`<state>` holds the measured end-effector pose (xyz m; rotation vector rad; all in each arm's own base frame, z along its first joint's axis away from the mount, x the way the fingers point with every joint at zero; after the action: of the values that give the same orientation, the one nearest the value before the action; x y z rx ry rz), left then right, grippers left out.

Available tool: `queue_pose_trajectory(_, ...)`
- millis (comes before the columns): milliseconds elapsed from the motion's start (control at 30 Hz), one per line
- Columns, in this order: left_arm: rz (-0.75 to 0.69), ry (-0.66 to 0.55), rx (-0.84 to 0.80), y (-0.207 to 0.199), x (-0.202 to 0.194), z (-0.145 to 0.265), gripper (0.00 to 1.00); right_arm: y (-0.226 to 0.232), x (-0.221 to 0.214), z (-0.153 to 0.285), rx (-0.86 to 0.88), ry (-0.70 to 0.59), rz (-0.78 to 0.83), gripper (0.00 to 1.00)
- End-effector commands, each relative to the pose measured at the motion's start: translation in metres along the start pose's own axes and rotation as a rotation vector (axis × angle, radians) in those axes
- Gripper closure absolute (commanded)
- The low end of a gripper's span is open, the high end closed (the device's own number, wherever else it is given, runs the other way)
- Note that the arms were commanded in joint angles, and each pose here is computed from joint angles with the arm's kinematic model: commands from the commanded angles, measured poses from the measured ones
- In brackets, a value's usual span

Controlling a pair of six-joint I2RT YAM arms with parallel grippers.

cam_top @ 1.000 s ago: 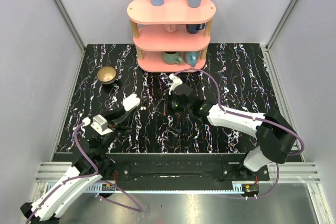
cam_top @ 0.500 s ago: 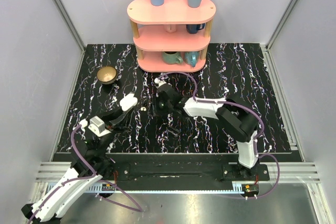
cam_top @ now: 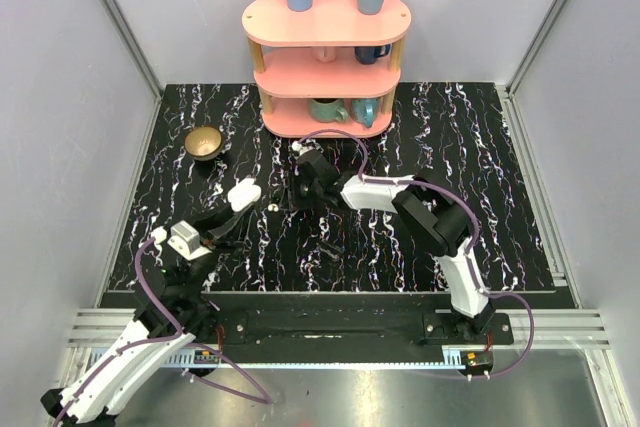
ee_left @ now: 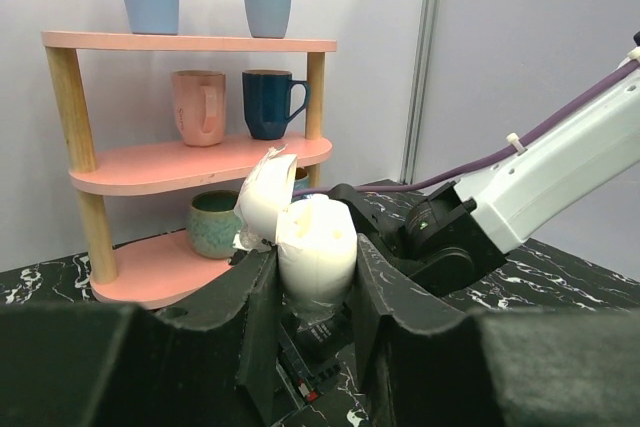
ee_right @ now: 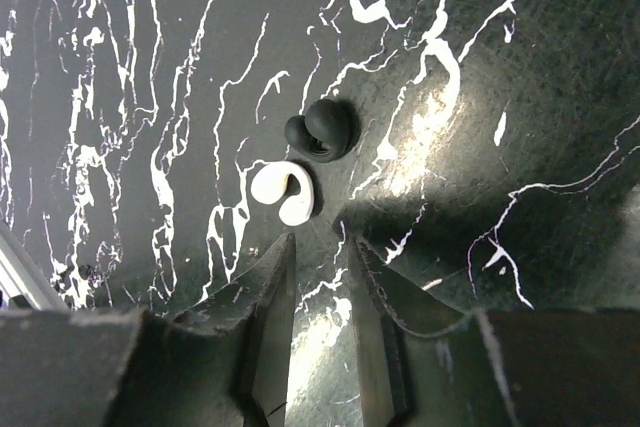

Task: Insert the wireless bluetooth earbuds into the charging case
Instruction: Pick up the right earbud from the center of the board.

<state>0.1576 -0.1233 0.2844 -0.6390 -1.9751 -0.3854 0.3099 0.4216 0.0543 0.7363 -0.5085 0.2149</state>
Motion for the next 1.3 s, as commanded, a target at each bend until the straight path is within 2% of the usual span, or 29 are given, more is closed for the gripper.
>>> queue_pose_trajectory(0, 0.000, -0.085, 0.027, 0.005, 0.026, 0.000, 1.00, 0.013, 0.010, -0.007, 0.047, -0.016, 0.013, 0.65)
queue_pose_trajectory(600, 0.003, -0.082, 0.030, 0.005, 0.024, -0.001, 1.00, -0.001, 0.000, -0.028, 0.017, 0.012, -0.025, 0.65)
queue_pose_trajectory(867, 0.003, -0.078, 0.026, 0.004, 0.023, -0.001, 1.00, -0.008, -0.017, -0.032, 0.010, 0.062, 0.001, 0.69)
queue_pose_trajectory(1267, 0.004, -0.072, 0.023, 0.004, 0.020, -0.001, 1.00, -0.022, -0.049, -0.037, -0.055, 0.108, 0.038, 0.68)
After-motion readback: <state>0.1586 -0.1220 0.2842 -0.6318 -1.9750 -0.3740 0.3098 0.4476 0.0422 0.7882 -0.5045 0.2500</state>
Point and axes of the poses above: each gripper's point midway between its finger pads, its own z axis back along the fingers, its own y axis along the line the jaws close on, x = y × z, the point moved 3 cm from there along z, back along the fingers, and after that the axes turned 3 degrees about -z, right-handed, at the moved point
